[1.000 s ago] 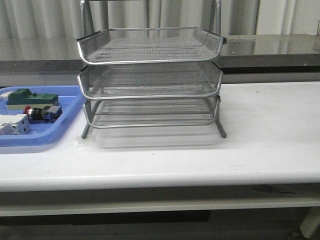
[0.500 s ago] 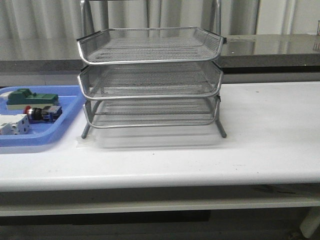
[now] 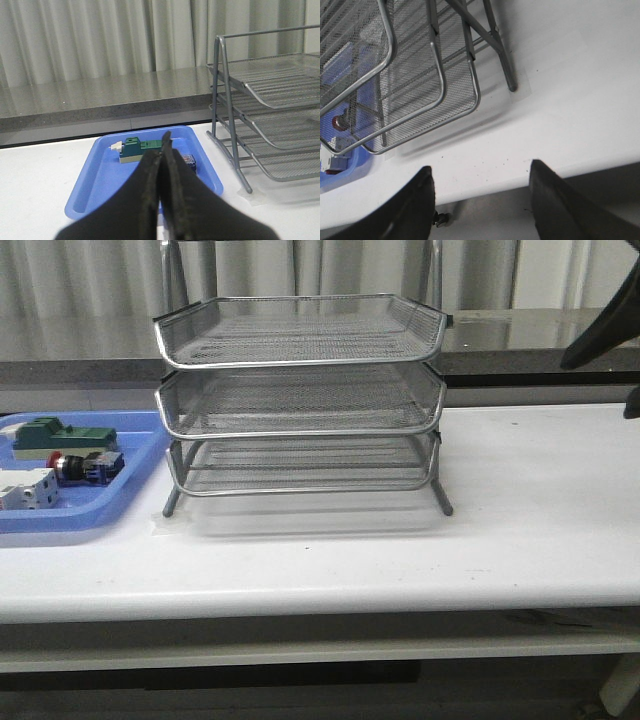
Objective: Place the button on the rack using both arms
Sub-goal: 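Reach the right gripper to the middle wire tray's front edge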
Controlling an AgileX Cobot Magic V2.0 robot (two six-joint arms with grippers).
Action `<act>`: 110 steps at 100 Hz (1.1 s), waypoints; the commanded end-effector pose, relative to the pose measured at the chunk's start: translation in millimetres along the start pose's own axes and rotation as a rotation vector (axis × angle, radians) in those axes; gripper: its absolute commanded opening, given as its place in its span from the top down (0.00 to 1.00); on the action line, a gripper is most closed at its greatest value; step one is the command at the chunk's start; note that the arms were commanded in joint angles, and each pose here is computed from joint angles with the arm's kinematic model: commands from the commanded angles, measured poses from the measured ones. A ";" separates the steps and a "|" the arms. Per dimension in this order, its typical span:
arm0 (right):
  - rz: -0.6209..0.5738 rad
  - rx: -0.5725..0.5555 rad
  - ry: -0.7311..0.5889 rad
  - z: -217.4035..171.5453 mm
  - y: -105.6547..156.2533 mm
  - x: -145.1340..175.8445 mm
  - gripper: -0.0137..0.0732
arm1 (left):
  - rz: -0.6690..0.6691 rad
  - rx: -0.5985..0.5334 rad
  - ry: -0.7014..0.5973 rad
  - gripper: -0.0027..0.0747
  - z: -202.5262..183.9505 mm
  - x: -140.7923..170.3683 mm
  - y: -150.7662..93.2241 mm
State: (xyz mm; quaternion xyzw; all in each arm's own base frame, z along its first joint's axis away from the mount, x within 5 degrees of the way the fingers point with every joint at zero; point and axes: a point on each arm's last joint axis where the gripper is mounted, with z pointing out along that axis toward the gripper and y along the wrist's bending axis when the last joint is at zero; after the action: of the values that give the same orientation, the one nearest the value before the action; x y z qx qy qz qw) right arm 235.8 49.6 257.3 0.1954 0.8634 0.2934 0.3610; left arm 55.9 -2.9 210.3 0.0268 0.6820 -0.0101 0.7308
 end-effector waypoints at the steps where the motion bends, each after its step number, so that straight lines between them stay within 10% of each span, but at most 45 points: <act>1: -0.007 -0.045 -0.049 7.6 12.2 -14.1 0.34 | -0.015 0.002 -0.078 0.99 -1.7 2.1 -0.4; 110: 0.012 -0.257 0.192 149.9 44.0 -48.9 0.39 | -0.015 0.002 -0.078 0.99 -1.7 2.1 -0.4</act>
State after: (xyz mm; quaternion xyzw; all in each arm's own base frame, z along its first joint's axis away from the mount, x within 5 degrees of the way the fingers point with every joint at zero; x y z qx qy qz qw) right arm 381.6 106.4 194.3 0.1376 0.8716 0.3862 0.2689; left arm 55.9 -2.9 210.3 0.0268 0.6820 -0.0101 0.7308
